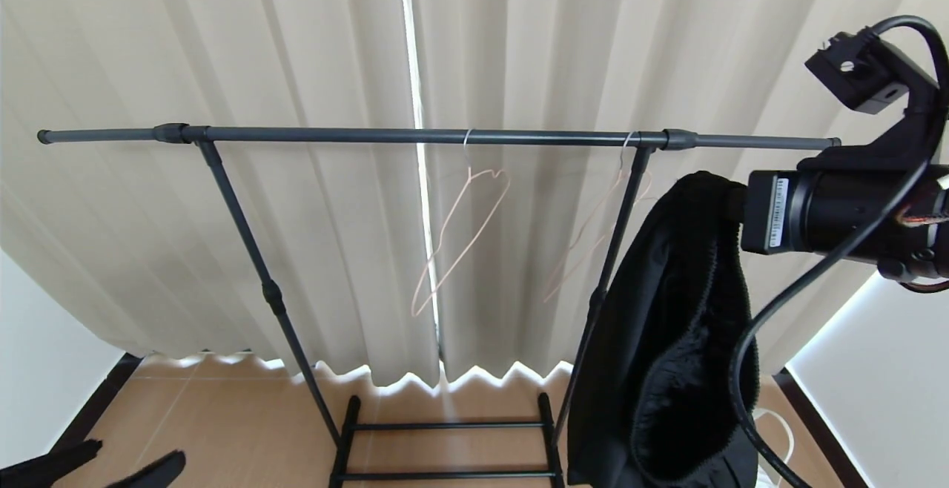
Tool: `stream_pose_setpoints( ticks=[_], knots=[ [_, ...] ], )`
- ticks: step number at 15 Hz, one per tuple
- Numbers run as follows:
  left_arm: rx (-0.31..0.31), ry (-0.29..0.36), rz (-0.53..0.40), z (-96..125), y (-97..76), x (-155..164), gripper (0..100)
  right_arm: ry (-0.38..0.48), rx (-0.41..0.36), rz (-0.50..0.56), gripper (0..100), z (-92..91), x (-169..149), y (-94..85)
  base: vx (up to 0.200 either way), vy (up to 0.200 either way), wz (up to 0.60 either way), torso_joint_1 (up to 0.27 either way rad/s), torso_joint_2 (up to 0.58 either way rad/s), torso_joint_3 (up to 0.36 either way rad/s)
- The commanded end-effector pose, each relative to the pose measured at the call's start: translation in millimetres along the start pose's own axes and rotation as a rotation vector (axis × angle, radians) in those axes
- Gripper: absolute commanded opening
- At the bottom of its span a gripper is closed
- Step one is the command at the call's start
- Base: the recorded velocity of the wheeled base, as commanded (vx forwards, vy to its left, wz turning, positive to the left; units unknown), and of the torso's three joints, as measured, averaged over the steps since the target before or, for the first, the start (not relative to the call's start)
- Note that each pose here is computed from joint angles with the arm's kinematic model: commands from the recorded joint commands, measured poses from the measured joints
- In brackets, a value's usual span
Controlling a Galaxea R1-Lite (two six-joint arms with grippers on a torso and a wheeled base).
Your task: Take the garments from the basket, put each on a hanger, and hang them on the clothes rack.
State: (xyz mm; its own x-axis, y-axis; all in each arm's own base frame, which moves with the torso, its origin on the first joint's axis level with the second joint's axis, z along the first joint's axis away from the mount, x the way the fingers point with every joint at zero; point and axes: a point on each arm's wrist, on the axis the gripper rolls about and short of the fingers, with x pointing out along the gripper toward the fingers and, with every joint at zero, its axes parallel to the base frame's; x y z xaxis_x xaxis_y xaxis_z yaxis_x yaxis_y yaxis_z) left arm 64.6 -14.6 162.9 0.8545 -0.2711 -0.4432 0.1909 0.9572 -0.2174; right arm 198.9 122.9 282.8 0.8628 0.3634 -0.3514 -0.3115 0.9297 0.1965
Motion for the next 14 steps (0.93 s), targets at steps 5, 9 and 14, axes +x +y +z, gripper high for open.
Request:
stream_pose_setpoints(
  ticks=[5, 9, 14],
  knots=[
    [-0.099, 0.403, -0.202, 63.4, -95.4, 123.6, 100, 0.014, 0.036, -0.013, 0, 4.9, 24.0, 8.0, 0.0, 0.0, 0.0, 0.0, 0.0, 0.0],
    [-0.065, 0.468, -0.251, 61.7, -133.9, 157.0, 100, 0.008, 0.051, 0.002, 0, 2.9, 42.7, 15.6, 0.0, 0.0, 0.0, 0.0, 0.0, 0.0],
    [-0.041, 0.52, -0.291, 52.5, -171.0, 186.6, 100, 0.013, 0.07, 0.024, 0, -1.6, 43.6, 29.0, 0.0, 0.0, 0.0, 0.0, 0.0, 0.0]
  ],
)
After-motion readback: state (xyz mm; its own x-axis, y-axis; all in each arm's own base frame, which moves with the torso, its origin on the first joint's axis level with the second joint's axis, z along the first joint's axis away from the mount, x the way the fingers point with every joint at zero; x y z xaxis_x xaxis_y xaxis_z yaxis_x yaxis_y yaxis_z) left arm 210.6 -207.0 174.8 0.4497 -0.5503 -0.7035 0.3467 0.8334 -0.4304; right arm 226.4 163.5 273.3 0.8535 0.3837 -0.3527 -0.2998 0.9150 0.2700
